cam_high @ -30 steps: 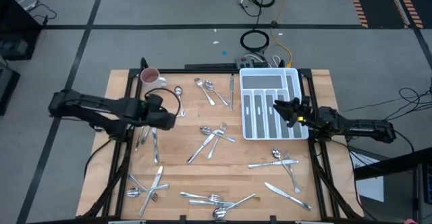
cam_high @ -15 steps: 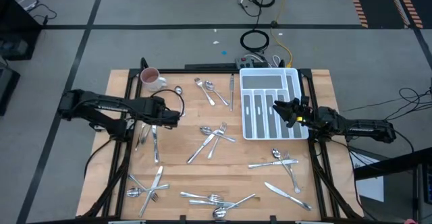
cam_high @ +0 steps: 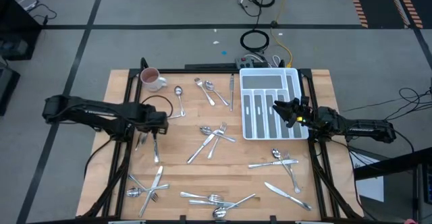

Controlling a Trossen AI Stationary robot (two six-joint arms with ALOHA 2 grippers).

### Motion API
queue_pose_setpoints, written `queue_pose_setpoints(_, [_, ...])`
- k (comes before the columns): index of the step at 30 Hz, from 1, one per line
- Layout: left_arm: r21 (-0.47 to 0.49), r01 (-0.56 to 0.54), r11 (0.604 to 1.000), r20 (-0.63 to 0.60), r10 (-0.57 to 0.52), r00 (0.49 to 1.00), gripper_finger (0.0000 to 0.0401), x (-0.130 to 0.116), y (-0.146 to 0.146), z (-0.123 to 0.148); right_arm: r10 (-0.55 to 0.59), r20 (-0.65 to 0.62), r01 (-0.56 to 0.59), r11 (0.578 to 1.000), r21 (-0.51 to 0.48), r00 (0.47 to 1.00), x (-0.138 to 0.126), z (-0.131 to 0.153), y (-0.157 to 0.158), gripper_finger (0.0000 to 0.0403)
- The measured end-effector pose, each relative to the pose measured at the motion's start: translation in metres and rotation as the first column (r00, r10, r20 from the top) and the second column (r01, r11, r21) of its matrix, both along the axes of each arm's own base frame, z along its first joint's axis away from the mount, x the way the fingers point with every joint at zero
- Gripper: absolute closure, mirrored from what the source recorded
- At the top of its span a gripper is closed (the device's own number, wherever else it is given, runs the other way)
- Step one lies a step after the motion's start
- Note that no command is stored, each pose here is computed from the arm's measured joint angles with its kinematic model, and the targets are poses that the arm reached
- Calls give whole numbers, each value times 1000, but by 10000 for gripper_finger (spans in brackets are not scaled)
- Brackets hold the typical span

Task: Sort silverware
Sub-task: Put the silver spoon into the silverware tray

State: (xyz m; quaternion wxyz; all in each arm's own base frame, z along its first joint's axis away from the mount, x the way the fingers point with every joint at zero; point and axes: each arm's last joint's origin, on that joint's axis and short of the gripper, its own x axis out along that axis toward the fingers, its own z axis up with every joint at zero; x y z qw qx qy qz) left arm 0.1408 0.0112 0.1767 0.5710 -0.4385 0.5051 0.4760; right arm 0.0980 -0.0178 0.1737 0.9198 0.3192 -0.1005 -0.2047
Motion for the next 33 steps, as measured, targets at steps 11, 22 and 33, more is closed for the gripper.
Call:
queue_pose_setpoints(11, [68,-58,996,-100,65,993,279,6,13,-13,-1,-3,1,1000,3,1000,0,0,0,188])
queue_pose_setpoints(22, [97,8,995,-167,8,986,279,16,29,-28,-1,-2,1,1000,3,1000,0,0,0,188])
queue_pose_setpoints(33, [104,10,995,-195,10,981,279,15,34,-30,-1,-2,1,1000,3,1000,0,0,0,188])
